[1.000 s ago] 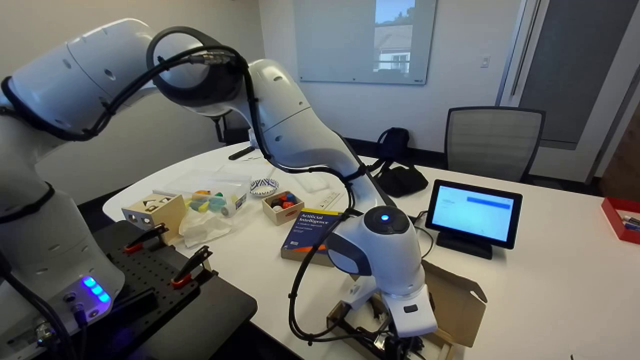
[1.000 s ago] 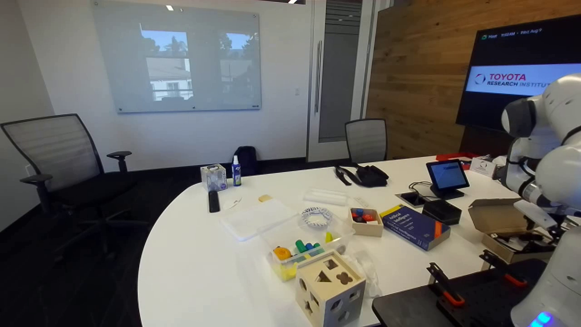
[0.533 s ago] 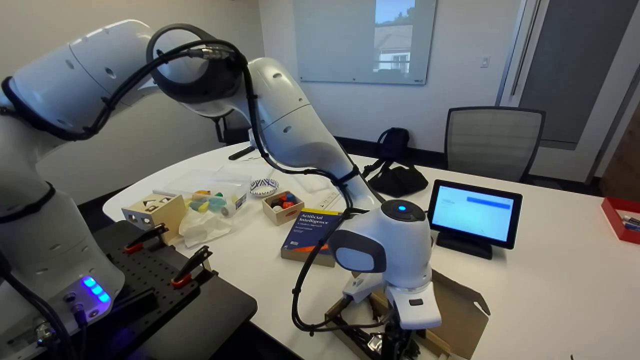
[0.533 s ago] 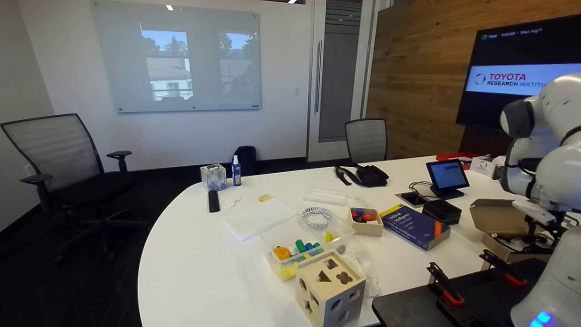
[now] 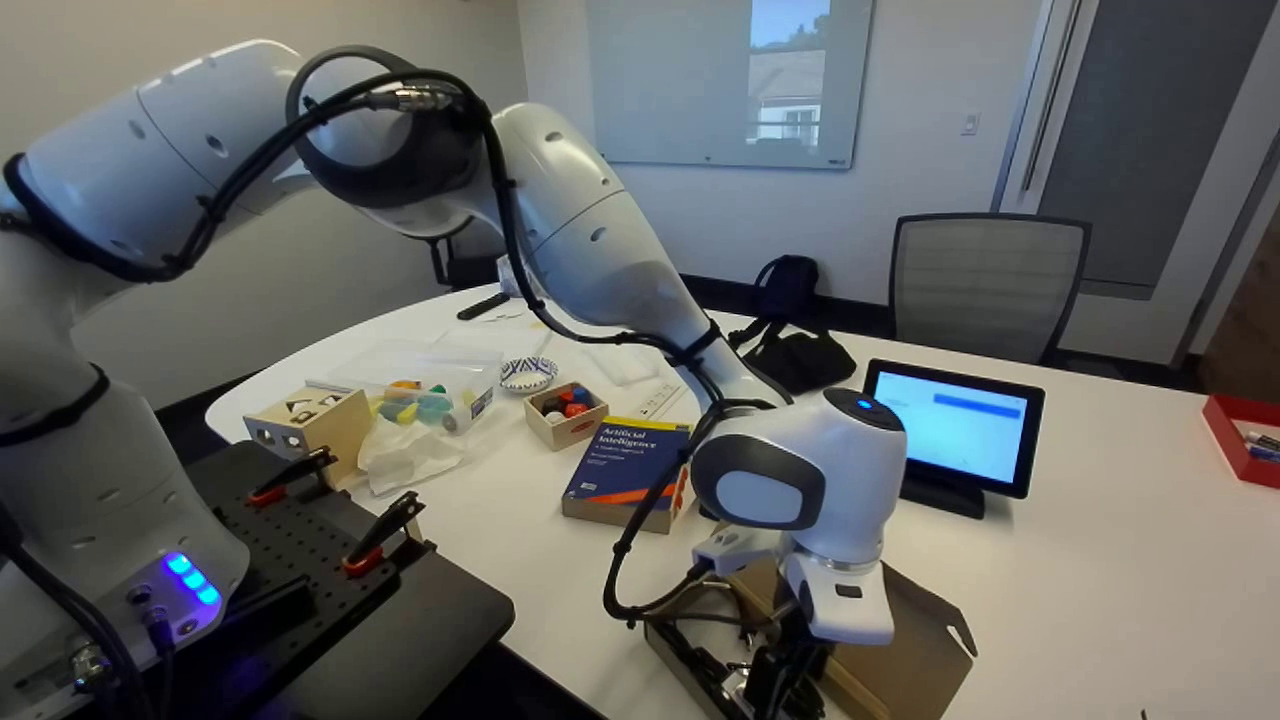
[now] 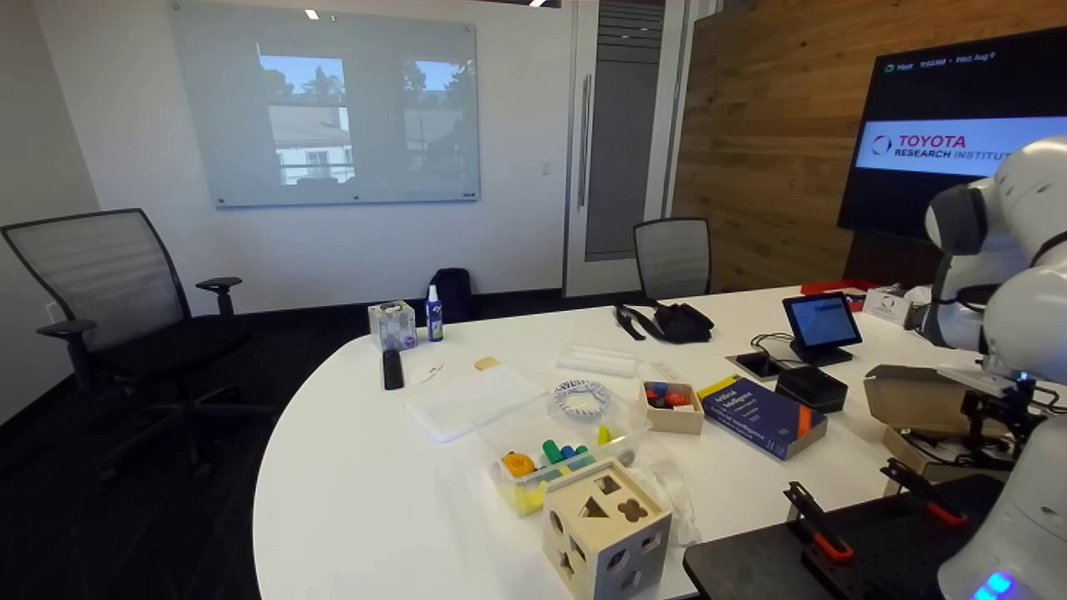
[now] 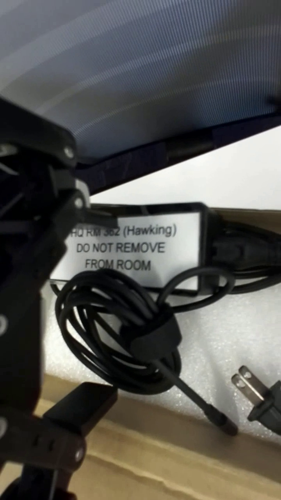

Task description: Press the center button of the black object next to the book, open the cardboard box, remove the cable and put it on the table

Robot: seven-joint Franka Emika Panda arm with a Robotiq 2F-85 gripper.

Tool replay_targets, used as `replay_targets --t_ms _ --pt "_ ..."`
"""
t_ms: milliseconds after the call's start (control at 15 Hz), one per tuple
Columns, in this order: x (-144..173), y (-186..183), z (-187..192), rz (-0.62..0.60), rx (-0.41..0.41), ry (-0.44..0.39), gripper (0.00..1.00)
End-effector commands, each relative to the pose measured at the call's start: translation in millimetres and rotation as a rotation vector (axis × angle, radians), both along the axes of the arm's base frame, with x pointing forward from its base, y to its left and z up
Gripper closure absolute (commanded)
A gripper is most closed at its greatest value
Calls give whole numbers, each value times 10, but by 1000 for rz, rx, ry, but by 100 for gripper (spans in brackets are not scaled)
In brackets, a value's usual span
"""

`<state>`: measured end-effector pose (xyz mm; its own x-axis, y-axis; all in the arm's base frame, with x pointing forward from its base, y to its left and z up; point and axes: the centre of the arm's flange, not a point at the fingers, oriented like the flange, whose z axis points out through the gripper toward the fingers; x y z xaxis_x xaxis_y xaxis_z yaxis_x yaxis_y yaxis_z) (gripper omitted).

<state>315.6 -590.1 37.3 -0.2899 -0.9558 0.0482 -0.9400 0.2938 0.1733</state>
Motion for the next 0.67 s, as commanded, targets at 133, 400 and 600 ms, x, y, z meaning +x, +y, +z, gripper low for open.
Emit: replay_targets --t_ms 133,400,600 --pt "69 -86 -98 -36 49 46 26" --pt "-2 -89 -182 -44 54 90 57" --pt "-11 -101 -188 -55 60 77 78"
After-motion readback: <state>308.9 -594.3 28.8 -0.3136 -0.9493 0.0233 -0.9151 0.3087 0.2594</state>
